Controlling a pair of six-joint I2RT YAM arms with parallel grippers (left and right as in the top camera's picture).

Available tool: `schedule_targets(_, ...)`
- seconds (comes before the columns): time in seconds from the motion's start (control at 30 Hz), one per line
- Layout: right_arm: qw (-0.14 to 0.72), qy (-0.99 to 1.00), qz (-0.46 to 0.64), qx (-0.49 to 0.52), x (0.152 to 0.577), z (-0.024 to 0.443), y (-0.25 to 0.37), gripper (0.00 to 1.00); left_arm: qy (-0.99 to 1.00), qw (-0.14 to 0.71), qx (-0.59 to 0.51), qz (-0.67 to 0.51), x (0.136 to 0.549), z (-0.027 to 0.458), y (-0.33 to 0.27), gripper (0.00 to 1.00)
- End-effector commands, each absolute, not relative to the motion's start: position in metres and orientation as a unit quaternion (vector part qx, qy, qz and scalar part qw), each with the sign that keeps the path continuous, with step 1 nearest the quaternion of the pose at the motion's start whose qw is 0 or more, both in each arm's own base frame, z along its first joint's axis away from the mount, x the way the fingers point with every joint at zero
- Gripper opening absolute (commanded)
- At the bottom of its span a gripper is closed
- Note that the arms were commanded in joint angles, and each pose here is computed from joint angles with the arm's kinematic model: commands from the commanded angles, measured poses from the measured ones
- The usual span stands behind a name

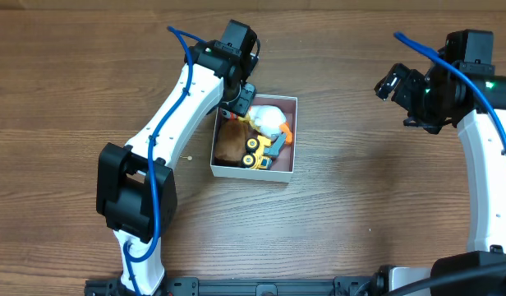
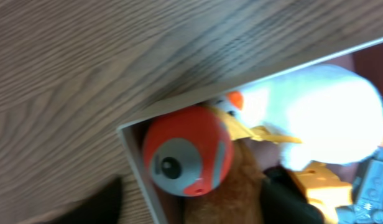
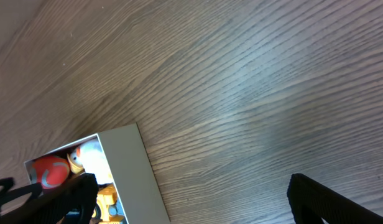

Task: Pack container
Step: 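Carry the ball into the box and release it beside the duck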

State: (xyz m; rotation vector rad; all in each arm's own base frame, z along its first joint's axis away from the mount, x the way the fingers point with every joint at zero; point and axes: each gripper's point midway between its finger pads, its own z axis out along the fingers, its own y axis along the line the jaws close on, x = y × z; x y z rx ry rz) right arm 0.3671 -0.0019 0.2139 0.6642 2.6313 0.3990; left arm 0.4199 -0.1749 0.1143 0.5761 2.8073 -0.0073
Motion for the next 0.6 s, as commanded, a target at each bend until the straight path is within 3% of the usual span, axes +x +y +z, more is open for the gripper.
schedule_targets(0.0,0.22,0.935,0.147,0.236,0.367,0.23,-0.002,1.0,0.968,0.138,0.207,-0.042,0.417,0.12,-0.189,0.15)
schedule_targets(0.07,0.22,0.935,0.147,0.236,0.367,0.23,-0.002,1.0,0.967,0.139,0.208,-0.043,0.418,0.12,-0.189,0.04)
schedule_targets(0.23,0.22,0.935,0.147,0.236,0.367,0.23,-0.002,1.0,0.967,0.145,0.206,-0.033,0.426,0.111,-0.188,0.04)
schedule_targets(0.57,0.22,0.935,0.147,0.236,0.367,0.23,-0.002,1.0,0.977,0.072,0.202,-0.013,0.42,0.051,-0.183,0.04)
